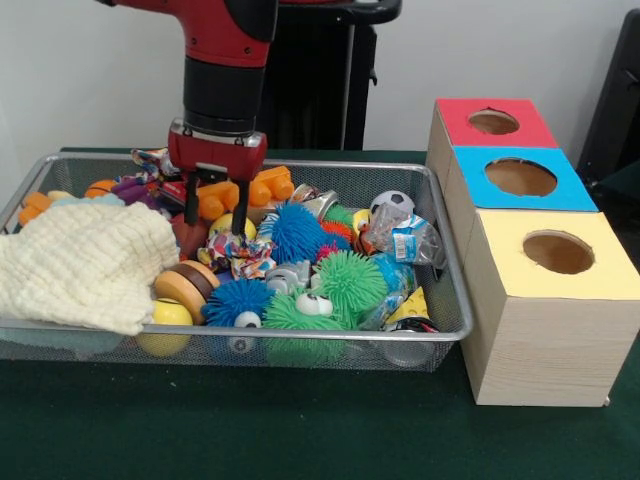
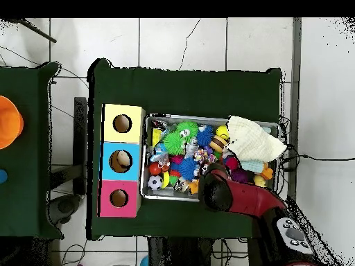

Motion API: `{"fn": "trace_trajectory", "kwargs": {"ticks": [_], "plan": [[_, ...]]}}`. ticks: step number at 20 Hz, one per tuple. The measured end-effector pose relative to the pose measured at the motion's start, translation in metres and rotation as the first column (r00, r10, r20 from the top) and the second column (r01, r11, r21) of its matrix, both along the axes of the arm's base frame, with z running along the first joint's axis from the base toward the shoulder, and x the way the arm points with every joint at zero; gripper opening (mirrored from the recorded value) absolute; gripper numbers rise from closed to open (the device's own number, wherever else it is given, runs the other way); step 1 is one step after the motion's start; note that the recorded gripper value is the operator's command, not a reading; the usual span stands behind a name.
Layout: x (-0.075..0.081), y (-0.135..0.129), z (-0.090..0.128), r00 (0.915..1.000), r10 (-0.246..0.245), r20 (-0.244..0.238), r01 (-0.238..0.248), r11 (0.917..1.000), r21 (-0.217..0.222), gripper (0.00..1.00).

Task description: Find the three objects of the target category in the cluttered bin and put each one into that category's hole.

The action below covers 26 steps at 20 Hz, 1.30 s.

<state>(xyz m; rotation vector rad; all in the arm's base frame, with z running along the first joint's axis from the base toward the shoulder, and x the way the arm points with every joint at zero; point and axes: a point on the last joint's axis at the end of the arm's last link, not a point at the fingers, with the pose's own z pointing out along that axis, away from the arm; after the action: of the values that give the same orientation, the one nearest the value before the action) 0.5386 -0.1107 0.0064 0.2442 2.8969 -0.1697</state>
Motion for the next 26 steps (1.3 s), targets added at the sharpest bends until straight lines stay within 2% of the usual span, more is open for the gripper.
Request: {"fn": "trace_trajectory", "kwargs": {"ticks": [8,14,20,26], "plan": [[0.018,0.001,-0.005,0.9997,0.007,0.022,-0.007,0.9999,-0.008,1.00],[0.029,0.010,-0.019,0.9997,0.013,0.022,-0.013,0.9999,-0.006,1.00],[0.025,0.027,-0.036,0.9999,0.016,-0.007,-0.016,0.9998,0.011,1.00],[0.024,0.027,-0.038,0.9998,0.014,-0.010,-0.014,0.9998,0.013,1.00]]}}
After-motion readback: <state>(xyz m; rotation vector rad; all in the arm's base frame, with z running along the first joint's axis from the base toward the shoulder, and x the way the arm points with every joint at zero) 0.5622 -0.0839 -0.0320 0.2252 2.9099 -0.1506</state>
